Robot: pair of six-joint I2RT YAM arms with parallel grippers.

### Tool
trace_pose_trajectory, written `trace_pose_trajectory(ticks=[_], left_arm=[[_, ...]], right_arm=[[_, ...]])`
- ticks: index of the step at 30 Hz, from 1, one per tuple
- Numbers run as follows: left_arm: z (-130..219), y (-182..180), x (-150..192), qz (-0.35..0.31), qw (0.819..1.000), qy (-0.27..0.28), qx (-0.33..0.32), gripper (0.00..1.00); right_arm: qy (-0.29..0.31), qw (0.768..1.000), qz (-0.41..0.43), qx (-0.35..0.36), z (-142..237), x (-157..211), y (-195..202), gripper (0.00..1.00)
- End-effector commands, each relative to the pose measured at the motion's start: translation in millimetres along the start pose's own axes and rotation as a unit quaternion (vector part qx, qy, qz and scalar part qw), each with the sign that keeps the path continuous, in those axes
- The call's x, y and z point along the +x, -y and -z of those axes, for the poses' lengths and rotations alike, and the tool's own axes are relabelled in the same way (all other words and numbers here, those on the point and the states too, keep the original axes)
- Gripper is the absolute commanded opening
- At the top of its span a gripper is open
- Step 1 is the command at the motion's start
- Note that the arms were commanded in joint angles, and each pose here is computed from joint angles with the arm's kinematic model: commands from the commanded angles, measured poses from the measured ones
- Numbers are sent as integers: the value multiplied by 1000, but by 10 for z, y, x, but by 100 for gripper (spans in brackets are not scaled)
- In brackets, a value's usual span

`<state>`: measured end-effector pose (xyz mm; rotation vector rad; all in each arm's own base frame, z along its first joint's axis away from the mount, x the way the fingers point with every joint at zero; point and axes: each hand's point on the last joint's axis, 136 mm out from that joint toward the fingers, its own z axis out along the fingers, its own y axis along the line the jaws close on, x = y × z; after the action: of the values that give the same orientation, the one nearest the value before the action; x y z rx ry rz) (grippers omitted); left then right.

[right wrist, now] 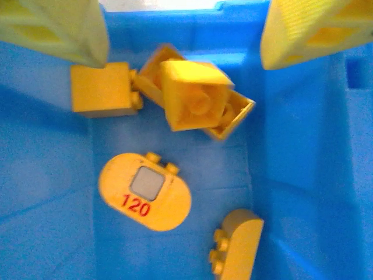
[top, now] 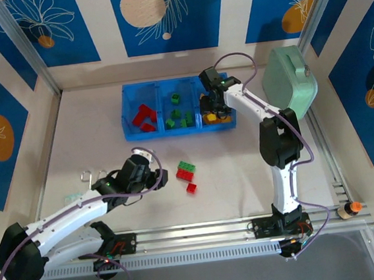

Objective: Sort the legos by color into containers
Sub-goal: Place the lego in the container, then pick up the lego from the center of the table.

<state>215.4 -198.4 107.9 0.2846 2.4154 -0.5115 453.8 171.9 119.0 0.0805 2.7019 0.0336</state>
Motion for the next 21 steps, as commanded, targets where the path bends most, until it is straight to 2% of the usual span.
trace_pose_trajectory(ticks=[1, 8, 12, 16, 21], left_arm=[[17, 63, 36, -8, 1000, -13, 12, 67], [-134, 187, 9, -19, 999, -28, 27, 70], [-236, 281, -34, -32, 998, -37, 32, 72], [-365, 363, -63, -57, 996, -59, 27, 79], [-559, 473, -71, -92, 991, -92, 21, 81]], right_arm=[[21, 1000, -3, 2, 234, -20, -7, 75], [66, 997, 17, -26, 658, 327, -98, 76], [65, 997, 1, -37, 757, 608, -14, 77], [66, 997, -23, -40, 828, 852, 146, 77], [68, 996, -44, -38, 888, 1074, 327, 80]])
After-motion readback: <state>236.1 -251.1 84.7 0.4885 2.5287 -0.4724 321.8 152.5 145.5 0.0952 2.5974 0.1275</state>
